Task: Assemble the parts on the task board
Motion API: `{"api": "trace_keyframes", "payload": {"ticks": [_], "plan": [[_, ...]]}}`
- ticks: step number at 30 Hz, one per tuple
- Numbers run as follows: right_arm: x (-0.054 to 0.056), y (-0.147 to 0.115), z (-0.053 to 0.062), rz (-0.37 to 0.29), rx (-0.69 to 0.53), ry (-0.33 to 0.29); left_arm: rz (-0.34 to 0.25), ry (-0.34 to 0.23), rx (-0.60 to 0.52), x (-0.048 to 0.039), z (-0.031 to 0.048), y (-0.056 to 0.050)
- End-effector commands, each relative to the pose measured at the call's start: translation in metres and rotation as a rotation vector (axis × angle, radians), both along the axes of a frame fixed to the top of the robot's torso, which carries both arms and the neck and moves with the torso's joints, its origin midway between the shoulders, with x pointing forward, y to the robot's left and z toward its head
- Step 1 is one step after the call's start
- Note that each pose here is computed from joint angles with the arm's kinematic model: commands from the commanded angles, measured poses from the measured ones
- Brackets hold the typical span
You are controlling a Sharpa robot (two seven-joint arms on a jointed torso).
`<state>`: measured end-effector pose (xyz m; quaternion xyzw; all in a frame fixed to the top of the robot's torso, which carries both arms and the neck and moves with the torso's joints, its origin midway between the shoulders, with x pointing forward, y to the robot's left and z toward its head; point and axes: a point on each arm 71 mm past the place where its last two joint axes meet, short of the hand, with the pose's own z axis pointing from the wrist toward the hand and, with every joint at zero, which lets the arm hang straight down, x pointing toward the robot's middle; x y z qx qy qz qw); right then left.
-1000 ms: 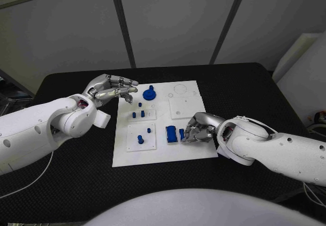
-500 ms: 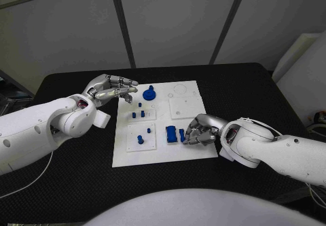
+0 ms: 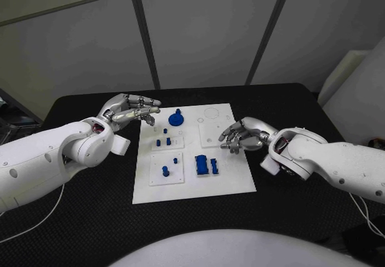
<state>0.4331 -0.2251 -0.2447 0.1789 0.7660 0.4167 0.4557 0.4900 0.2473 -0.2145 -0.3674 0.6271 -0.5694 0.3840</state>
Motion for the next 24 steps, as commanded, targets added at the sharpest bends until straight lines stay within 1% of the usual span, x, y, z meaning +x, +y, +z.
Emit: {"api": "trace_keyframes", "payload": {"ticks": [1, 4, 6, 7, 9, 11, 12, 13, 16, 18, 21, 22, 24], "plan": [[0.02, -0.008, 0.004, -0.091, 0.286, 0.031, 0.08, -0.034, -0.069, 0.0073, 0.0018, 0.006], [0.043, -0.012, 0.0, -0.156, 0.367, 0.02, 0.139, -0.038, -0.093, 0.0149, -0.0012, 0.011], [0.056, -0.014, -0.003, -0.193, 0.405, 0.009, 0.175, -0.037, -0.111, 0.0196, -0.0034, 0.014], [0.066, -0.015, -0.006, -0.224, 0.436, 0.001, 0.206, -0.036, -0.125, 0.0239, -0.0055, 0.015], [0.076, -0.015, -0.01, -0.254, 0.469, -0.005, 0.241, -0.036, -0.139, 0.0294, -0.0081, 0.017], [0.085, -0.013, -0.014, -0.27, 0.496, -0.006, 0.274, -0.035, -0.153, 0.0347, -0.0111, 0.019], [0.087, -0.012, -0.015, -0.273, 0.502, -0.006, 0.283, -0.034, -0.157, 0.0364, -0.0121, 0.019], [0.091, -0.009, -0.018, -0.278, 0.514, -0.007, 0.306, -0.033, -0.164, 0.0401, -0.0143, 0.019], [0.097, -0.004, -0.021, -0.284, 0.527, -0.008, 0.336, -0.032, -0.171, 0.0452, -0.0177, 0.018], [0.101, 0.001, -0.024, -0.289, 0.535, -0.01, 0.361, -0.031, -0.174, 0.0488, -0.0203, 0.015], [0.105, 0.006, -0.027, -0.293, 0.545, -0.011, 0.39, -0.028, -0.173, 0.0528, -0.0233, 0.007], [0.103, 0.006, -0.031, -0.297, 0.474, 0.009, 0.311, -0.007, -0.147, 0.0506, -0.025, 0.003], [0.103, 0.007, -0.031, -0.299, 0.477, 0.007, 0.312, -0.007, -0.147, 0.0501, -0.0248, 0.003]]}}
